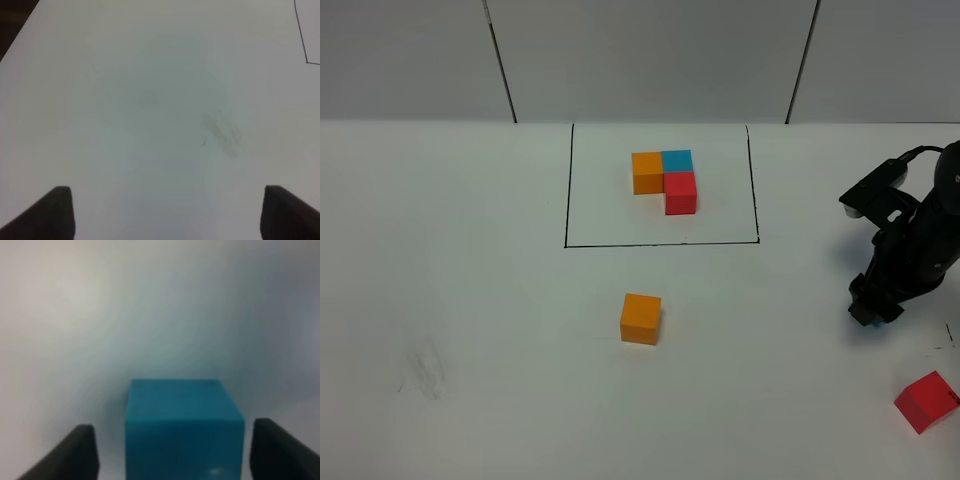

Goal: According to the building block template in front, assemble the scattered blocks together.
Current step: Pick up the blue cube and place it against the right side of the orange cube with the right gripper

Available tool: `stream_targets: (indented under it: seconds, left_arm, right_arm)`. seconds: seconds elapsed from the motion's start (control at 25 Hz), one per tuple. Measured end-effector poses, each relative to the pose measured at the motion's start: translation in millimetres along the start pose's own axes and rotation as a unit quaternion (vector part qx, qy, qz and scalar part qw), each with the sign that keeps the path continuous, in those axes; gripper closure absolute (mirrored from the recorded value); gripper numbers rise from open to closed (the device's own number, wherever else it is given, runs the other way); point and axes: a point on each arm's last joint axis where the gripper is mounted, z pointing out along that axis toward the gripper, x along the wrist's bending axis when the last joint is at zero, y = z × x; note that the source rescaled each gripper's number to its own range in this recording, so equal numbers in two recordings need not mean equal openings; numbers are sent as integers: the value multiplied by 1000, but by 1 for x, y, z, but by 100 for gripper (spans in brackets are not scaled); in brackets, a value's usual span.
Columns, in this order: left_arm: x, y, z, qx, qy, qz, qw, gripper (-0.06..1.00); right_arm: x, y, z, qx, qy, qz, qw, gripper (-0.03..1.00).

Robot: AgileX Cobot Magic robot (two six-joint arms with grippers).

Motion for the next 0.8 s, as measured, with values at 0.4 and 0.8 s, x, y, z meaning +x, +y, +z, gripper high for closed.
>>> stream_targets:
  seconds: [0.4,0.8]
  left_arm:
    - [0,0,0,0,0,0,1000,29]
    - [0,0,0,0,0,0,1000,29]
  right_arm:
    - [5,2,-3,6,-2,-19,1000,72]
    - [65,44,-43,-14,-5,-232,973,72]
